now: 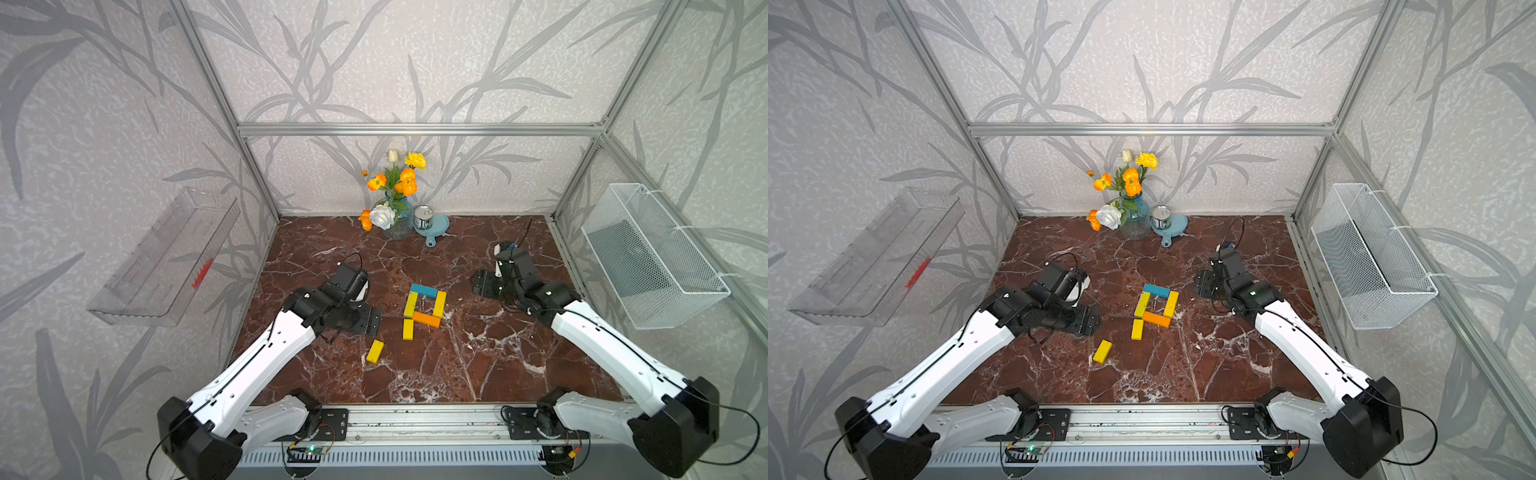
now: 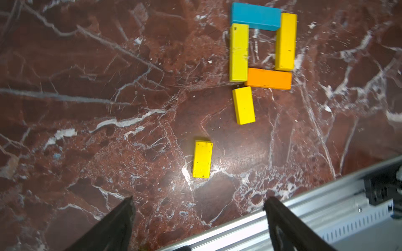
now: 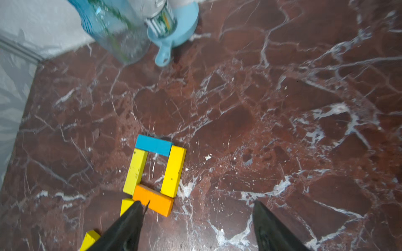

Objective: Assemble the letter p with building blocks
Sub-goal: Pick up the building block from the center of the board.

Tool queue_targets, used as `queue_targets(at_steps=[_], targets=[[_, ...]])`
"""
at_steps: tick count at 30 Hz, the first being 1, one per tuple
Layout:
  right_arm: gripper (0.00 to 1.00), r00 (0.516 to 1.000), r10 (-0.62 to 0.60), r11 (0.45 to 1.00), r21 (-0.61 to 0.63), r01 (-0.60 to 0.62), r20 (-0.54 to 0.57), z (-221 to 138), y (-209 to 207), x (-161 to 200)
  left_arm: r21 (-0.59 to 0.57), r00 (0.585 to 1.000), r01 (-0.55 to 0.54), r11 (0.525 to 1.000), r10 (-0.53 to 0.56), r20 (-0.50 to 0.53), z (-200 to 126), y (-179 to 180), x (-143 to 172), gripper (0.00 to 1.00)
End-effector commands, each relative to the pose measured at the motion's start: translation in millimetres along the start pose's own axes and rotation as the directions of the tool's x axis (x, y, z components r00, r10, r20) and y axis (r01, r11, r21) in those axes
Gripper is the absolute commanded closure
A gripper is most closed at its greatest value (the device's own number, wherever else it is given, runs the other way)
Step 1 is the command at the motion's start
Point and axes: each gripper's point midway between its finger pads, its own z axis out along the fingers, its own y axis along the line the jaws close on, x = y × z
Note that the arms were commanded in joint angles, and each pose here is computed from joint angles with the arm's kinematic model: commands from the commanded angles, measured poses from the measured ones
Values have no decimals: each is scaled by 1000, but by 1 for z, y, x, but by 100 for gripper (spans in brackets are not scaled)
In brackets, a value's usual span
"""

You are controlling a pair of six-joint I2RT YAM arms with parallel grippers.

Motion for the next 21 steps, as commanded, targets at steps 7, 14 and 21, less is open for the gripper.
queue_targets(at_steps=[7,14,21], targets=[[21,991,-74,988,-144,57,-115,29,17,18,-243,988,155,958,-147,51,51,17,28,12],[21,983,-50,987,-159,21,-179,40,9,28,-308,996,49,950,-70,-58,80,9,54,17],[22,980,-46,987,-162,14,-195,41,8,33,-235,992,118,965,-126,-20,91,12,71,19]])
